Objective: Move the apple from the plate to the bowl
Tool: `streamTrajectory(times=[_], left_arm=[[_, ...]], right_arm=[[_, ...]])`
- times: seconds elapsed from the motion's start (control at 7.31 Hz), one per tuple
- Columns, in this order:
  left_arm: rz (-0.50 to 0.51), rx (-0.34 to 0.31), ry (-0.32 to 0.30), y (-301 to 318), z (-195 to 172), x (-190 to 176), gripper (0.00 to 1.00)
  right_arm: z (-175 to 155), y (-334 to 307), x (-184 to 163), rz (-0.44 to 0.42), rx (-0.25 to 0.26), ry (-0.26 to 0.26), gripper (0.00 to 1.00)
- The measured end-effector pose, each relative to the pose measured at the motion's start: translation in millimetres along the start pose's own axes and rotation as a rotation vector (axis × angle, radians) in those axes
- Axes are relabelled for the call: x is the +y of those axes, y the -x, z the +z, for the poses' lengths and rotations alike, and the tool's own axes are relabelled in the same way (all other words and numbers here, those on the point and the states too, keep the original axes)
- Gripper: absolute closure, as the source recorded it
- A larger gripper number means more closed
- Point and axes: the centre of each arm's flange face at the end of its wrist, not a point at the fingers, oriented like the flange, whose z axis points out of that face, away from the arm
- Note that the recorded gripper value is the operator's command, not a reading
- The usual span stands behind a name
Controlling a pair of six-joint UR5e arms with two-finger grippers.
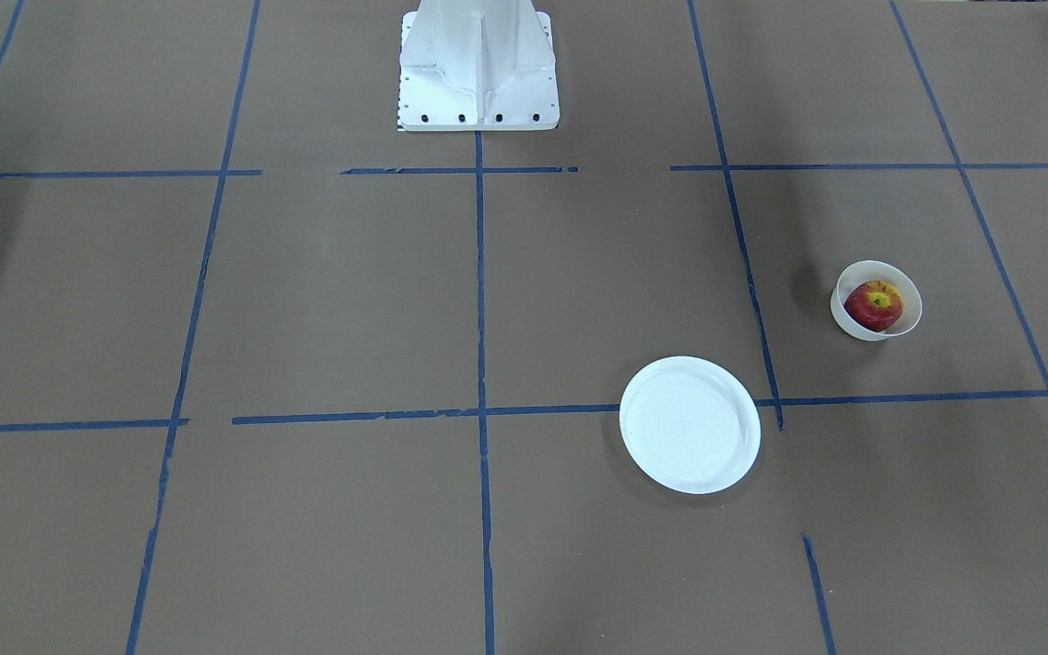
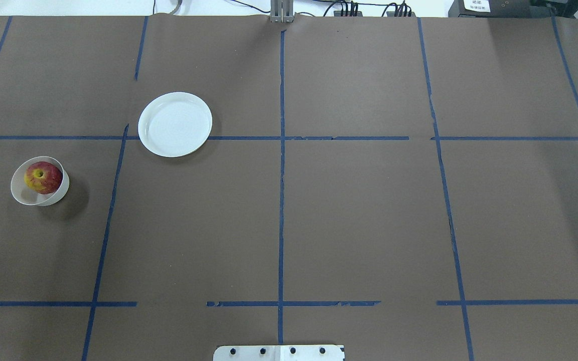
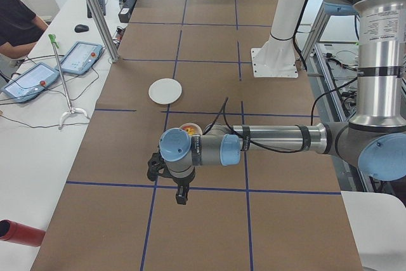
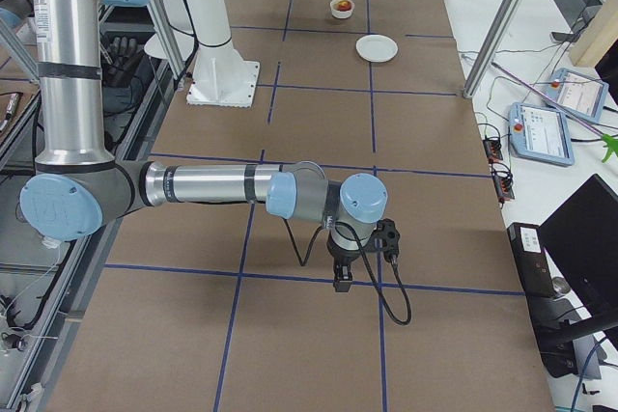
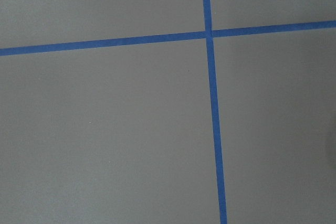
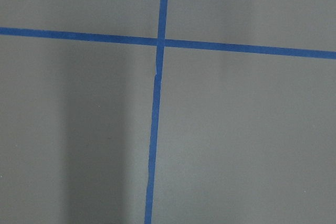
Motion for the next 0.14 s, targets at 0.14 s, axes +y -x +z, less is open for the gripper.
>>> streamTrajectory(times=[0.14], left_arm=[[0.001, 0.000, -0.001, -0.3, -0.3, -0.4, 0.00]], right_arm=[[0.0, 0.0, 0.0, 0.000, 0.000, 0.000, 0.00]])
